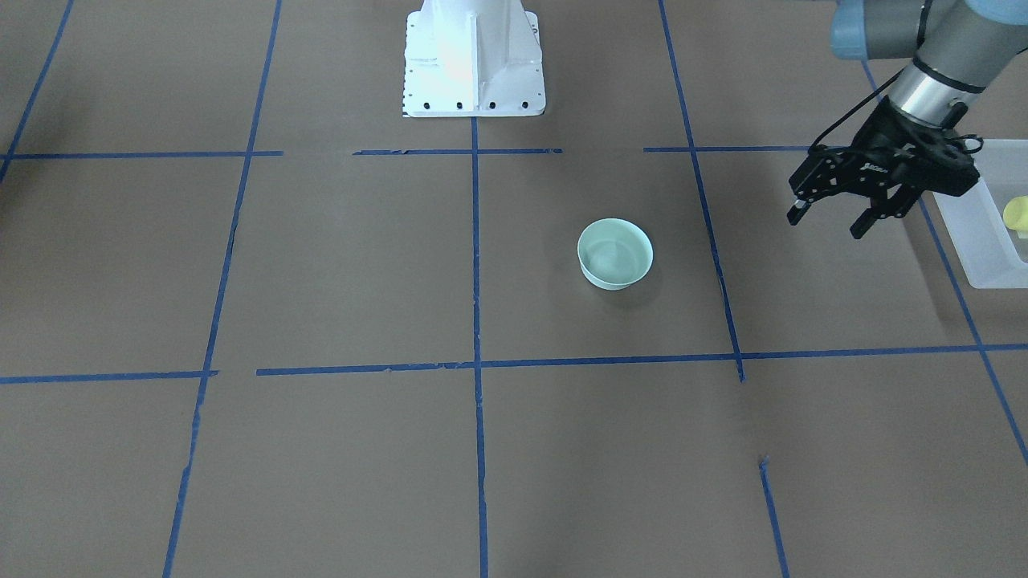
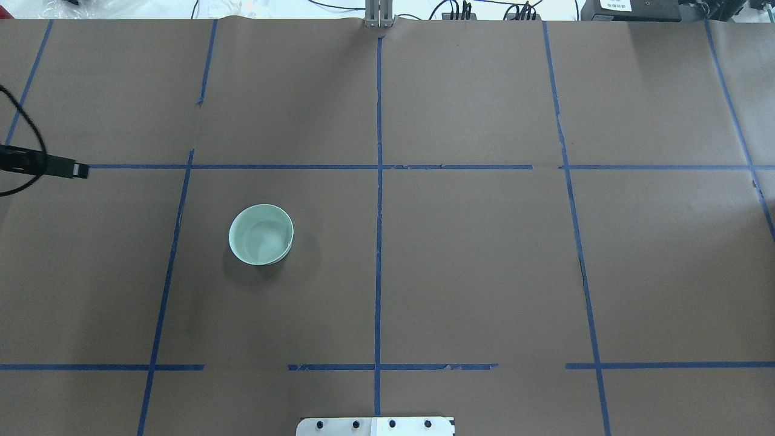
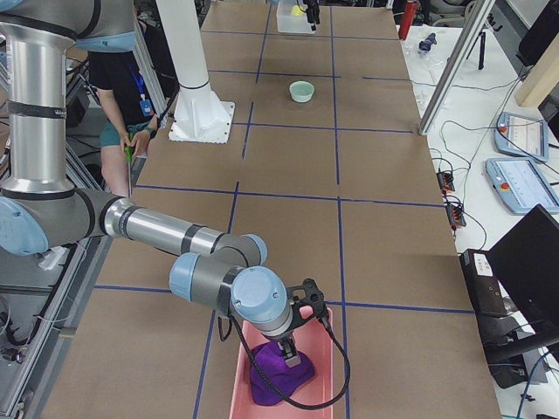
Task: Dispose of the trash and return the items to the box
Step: 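Reach the left gripper to the pale green bowl and grasp its rim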
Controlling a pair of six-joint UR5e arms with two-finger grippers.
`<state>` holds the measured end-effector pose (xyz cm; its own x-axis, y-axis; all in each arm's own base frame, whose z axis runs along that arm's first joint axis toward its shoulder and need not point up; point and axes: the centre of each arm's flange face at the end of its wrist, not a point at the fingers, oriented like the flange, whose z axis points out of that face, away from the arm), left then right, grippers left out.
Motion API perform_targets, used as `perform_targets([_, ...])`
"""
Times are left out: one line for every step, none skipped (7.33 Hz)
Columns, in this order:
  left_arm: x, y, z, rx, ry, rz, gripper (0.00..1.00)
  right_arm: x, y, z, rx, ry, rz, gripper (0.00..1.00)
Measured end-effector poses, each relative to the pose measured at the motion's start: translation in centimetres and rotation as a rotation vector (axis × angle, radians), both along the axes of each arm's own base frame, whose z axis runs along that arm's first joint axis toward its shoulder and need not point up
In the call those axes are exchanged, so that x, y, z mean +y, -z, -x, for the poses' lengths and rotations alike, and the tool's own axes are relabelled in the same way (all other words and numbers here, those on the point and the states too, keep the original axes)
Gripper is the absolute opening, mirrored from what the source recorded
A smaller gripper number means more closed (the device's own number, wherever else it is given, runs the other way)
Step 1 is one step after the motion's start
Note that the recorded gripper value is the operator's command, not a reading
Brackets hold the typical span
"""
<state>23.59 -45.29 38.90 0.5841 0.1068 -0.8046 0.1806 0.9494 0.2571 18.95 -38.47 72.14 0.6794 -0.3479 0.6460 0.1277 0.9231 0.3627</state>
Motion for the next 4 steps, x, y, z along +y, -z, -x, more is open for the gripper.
perform_targets([0.7,2.0,-4.5,0.014,0.041,0.093,0.67,0.3,-0.1,0.1,-0.004,-0.027,0.013,1.0])
perform_targets([1.8,3.3,-8.9,0.036,0.084,0.184,0.62,0.6,-0.3,0.2,-0.003,-0.043,0.013,1.0])
perform_targets([2.6,4.0,-13.1,0.051,0.126,0.265,0.62,0.9,-0.4,0.3,-0.002,-0.049,0.01,1.0])
perform_targets([3.2,4.3,-16.7,0.051,0.159,0.319,0.62,1.0,-0.5,0.4,-0.002,-0.051,0.008,1.0])
